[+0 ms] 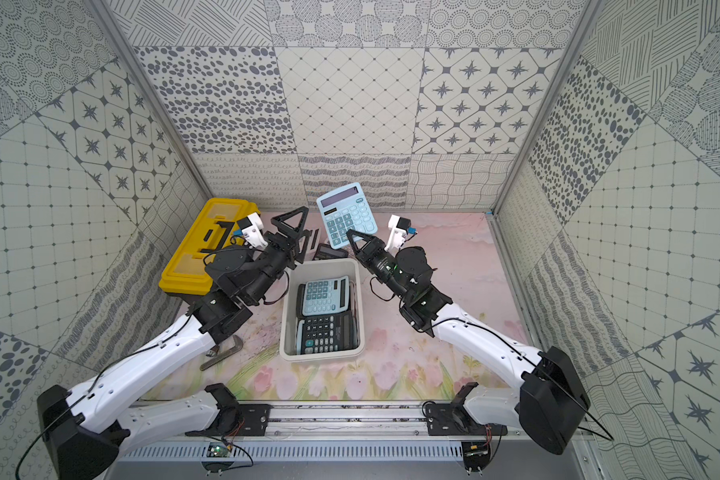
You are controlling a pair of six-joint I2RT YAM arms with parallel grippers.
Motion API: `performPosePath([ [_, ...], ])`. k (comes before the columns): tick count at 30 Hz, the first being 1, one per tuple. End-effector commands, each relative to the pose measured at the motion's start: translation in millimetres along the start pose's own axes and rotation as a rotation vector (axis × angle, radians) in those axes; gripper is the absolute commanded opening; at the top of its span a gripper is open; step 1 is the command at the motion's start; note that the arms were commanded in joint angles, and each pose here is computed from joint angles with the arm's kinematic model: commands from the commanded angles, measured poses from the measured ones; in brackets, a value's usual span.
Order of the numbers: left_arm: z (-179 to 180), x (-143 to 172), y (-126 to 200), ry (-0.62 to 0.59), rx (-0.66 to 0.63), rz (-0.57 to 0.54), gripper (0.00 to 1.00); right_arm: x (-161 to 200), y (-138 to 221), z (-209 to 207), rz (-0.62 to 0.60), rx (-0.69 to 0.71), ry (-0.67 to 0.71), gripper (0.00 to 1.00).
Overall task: Put the calculator in the storage box
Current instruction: Pick up the calculator from the center of the board.
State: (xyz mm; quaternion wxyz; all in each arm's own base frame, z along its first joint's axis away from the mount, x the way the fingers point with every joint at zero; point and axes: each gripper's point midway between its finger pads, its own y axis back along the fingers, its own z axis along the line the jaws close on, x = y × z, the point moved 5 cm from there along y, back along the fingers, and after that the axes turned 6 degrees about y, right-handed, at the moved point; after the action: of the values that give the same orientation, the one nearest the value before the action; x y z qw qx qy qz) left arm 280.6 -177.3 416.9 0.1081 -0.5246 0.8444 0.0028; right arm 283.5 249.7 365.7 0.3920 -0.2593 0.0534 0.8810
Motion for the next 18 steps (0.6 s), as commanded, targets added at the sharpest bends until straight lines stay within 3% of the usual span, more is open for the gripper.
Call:
performPosePath([
  [1,46.8,-1.5,36.2,-0.274,-0.364,0.198,1.00,-2.1,13.4,16.6,0.136,0.014,0.127,0.00],
  [6,70.7,-15.0,56.7,-0.261,-0.468,0.367,1.00,8.2,24.1,11.9,0.350,0.095,0.225,0.00],
  [11,82.2,-25.7,56.3,-0.232,-0.484,0.502,1.00,28.5,20.9,3.5,0.587,0.097,0.191,0.00],
  [18,101.6,-45.2,63.5,-0.245,-0.581,0.451,1.00,57.1,14.5,-25.6,0.840,0.211,0.115,0.00],
])
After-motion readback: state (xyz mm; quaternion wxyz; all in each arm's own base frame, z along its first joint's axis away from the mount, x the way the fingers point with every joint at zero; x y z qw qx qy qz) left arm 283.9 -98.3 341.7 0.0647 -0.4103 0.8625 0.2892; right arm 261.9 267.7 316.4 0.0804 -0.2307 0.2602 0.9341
